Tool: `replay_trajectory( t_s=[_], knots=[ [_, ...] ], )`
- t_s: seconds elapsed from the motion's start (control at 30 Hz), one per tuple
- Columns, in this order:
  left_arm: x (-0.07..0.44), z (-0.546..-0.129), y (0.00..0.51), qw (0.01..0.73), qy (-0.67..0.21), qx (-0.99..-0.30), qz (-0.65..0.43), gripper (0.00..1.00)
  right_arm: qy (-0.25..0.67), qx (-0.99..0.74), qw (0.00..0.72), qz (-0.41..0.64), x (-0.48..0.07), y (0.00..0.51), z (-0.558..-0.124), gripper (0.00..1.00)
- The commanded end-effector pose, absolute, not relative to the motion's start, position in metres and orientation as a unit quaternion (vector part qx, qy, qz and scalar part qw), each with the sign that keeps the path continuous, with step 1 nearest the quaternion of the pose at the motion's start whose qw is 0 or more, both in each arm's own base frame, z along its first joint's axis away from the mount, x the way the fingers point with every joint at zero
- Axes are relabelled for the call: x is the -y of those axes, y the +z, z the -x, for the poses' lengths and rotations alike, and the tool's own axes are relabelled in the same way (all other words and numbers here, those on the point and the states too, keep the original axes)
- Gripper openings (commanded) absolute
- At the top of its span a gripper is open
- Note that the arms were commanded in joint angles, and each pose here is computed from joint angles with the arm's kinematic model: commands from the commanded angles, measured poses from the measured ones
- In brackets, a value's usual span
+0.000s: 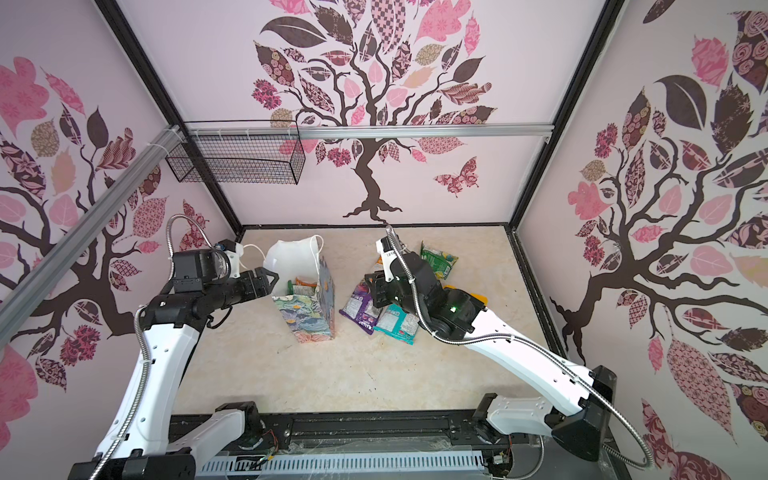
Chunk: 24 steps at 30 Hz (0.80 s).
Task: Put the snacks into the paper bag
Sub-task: 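Open the right gripper and move it back over the remaining snack packets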
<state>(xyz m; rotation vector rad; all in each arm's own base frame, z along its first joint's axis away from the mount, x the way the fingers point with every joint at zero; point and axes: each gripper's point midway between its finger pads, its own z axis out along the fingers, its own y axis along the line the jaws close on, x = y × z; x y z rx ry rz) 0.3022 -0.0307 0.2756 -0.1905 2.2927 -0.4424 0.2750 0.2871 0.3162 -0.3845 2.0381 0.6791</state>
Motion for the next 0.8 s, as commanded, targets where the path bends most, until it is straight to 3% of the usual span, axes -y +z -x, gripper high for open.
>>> replay_trajectory(
  t_s=[0.0,0.43,0.77],
  knots=[
    [0.021,-0.308,0.298,0.44,-0.165,-0.879,0.083,0.82,0.299,-0.818,0.441,0.217,-0.297,0.304,-0.27,0.3],
    [0.013,-0.312,0.314,0.496,-0.143,-0.853,0.074,0.84,0.23,-0.848,0.389,0.278,-0.286,0.221,-0.26,0.29],
    [0.009,-0.322,0.334,0.515,-0.189,-0.832,0.081,0.83,0.088,-0.871,0.326,0.357,-0.286,0.151,-0.247,0.29]
  ],
)
